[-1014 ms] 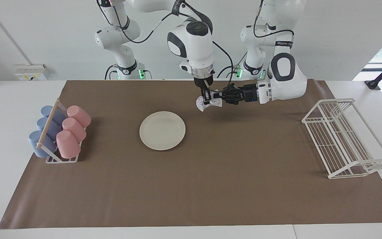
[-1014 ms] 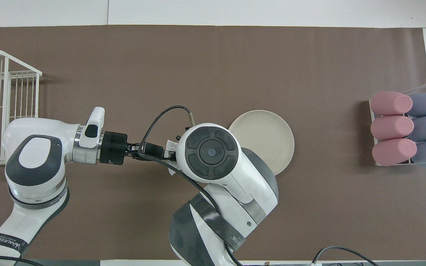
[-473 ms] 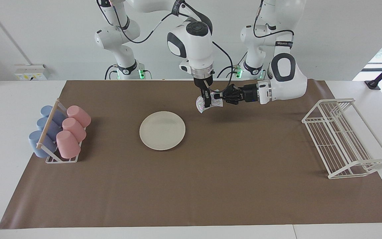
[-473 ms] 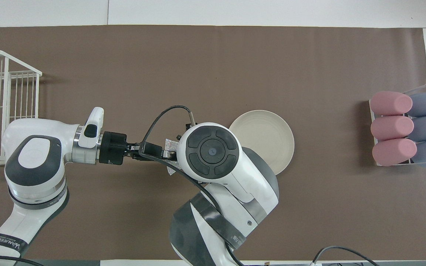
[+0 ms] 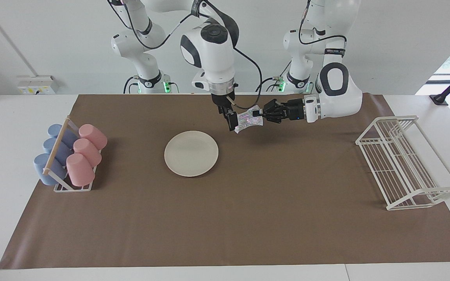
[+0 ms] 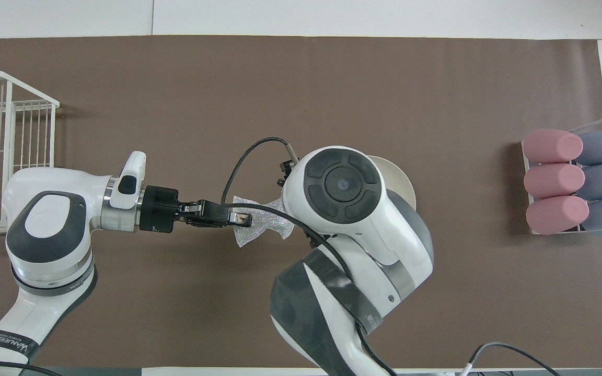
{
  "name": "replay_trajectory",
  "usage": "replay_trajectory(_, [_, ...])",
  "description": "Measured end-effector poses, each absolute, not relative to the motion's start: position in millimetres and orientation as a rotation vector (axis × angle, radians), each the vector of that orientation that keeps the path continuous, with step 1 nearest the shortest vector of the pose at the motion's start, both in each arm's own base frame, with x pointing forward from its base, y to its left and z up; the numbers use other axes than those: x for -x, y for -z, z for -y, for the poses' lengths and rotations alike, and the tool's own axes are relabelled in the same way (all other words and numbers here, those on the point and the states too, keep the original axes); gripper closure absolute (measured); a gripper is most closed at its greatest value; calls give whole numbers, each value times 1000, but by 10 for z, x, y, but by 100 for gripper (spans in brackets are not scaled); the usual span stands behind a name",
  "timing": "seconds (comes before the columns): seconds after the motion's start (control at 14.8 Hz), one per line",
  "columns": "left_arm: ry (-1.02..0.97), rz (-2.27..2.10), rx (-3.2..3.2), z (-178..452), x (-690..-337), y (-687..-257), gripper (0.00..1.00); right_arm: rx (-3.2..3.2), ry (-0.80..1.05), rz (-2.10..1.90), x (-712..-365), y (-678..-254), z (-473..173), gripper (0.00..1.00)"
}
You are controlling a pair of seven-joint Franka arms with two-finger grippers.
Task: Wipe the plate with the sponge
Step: 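Pull the scrubber back with the left gripper while the right gripper retreats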
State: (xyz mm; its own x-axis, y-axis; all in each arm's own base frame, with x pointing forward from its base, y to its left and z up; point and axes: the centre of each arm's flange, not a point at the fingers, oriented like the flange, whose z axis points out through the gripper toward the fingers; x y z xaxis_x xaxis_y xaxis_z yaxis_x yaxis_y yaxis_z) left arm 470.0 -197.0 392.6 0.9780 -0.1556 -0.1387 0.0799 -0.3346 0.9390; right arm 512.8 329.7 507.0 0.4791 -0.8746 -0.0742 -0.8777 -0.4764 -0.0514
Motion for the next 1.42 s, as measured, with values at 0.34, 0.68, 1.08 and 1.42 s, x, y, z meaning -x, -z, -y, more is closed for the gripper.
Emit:
replay_trajectory(0.34, [242, 1, -1964, 1914, -4737, -3894, 95, 2965, -132, -1021, -5288, -5609, -1713, 0])
replay_trajectory(0.68, [283, -9, -2150, 1834, -4766, -3871, 95, 3071, -265, -737, -5096, -5838, -1050, 0])
replay_trajectory(1.08, [333, -61, -2456, 2027, -4933, -4358, 95, 3110, -261, -173, -5010, -6013, -608, 0])
replay_trajectory(1.42, [267, -99, -2798, 2365, -4901, -4663, 95, 3068, -248, 50, -5055, -5993, 179, 0])
